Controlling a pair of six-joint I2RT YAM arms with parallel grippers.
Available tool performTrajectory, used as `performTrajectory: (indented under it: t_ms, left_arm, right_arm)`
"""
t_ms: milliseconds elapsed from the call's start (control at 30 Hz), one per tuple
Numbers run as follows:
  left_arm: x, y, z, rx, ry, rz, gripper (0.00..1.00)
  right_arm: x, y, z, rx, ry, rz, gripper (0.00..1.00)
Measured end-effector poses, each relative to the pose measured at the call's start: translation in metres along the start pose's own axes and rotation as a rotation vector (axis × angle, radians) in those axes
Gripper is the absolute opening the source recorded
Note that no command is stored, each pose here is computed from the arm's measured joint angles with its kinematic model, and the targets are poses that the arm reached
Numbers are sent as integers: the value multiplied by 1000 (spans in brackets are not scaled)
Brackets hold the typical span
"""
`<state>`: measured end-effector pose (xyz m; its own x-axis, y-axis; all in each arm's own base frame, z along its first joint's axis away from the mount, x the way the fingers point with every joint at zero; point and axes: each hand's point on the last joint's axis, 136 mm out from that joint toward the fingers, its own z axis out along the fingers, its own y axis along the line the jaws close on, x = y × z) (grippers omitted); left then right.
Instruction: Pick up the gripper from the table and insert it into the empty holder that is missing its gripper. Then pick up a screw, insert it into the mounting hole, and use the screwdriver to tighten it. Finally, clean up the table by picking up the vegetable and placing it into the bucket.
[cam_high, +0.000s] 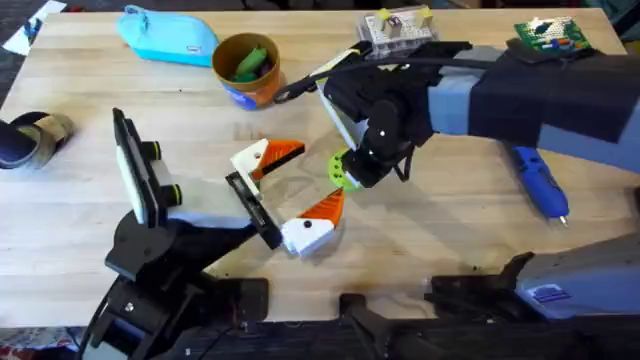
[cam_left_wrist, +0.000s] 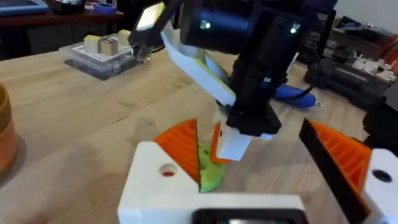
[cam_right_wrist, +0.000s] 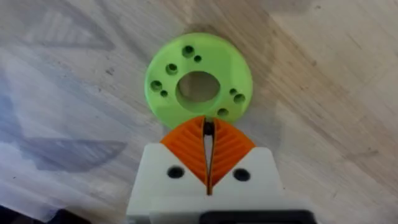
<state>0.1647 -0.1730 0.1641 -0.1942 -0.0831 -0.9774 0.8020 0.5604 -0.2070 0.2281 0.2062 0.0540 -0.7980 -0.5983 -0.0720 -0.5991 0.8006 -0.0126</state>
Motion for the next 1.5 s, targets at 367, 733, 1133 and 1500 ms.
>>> performTrajectory:
  t_ms: [367, 733, 1133, 1500]
  left_arm:
    - [0, 0, 0, 0, 0, 0, 986]
    - [0, 0, 0, 0, 0, 0, 986]
    - [2, -10, 0, 59, 11, 21, 986]
    - [5, -23, -2, 133, 23, 45, 986]
  right_arm:
    - [-4, -7, -35, 40, 30, 9, 6]
    - [-67, 12, -144, -65, -210, 1, 6]
    - [-71, 73, -184, -195, -290, -131, 6]
    - [-63, 129, -191, -256, -322, -251, 6]
